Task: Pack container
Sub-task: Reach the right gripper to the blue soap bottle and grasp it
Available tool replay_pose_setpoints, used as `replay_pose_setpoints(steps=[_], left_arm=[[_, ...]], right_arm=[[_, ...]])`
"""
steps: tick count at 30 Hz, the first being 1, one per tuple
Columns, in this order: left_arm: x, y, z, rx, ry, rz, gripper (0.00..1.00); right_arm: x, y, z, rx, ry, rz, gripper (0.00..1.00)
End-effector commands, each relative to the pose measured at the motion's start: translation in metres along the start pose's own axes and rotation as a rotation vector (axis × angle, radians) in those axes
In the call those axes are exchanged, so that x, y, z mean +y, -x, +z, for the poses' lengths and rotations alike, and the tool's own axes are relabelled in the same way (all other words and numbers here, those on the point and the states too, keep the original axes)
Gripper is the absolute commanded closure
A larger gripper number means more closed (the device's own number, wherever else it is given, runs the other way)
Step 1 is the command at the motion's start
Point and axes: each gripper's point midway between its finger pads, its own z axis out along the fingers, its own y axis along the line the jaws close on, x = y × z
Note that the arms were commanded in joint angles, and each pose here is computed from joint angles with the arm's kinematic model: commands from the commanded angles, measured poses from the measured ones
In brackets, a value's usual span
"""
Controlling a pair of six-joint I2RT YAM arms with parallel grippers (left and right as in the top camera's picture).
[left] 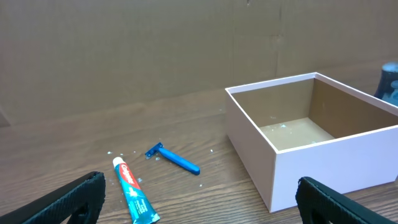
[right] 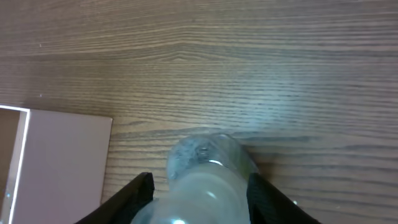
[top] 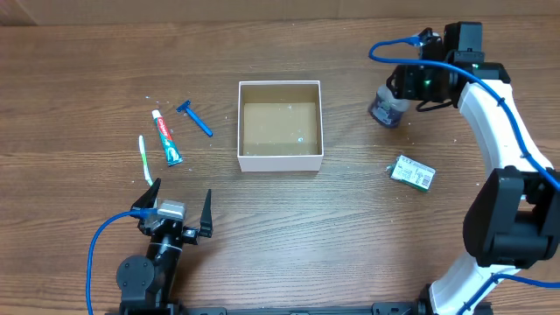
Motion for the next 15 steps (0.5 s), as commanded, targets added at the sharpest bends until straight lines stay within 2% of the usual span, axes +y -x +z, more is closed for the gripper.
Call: replay_pose_setpoints(steps=[1,4,10,15], left_arm=[[0.0020,0.0001,-0.0004,-0.004,0.010,-0.009,0.00],[0.0020,0.0001,-0.0004,-0.004,0.010,-0.009,0.00],[0.0020,0.0001,-0.0004,-0.004,0.010,-0.009,0.00],[0.0020,0.0001,-0.0004,-0.004,0.010,-0.009,0.00]], right_arm=[[0.0006,0.0045,0.0017,-0.011,-0.002,-0.047,0.52],[-0.0019,0.0043,0.0017,-0.010,-0.016,-0.070,0.57],[-0.0061,0.0044,0.0016,-0.009,-0.041,-0.070,0.81],[-0.0077,0.0085,-0.0010,-0.018,-0.055,-0.073,0.87]])
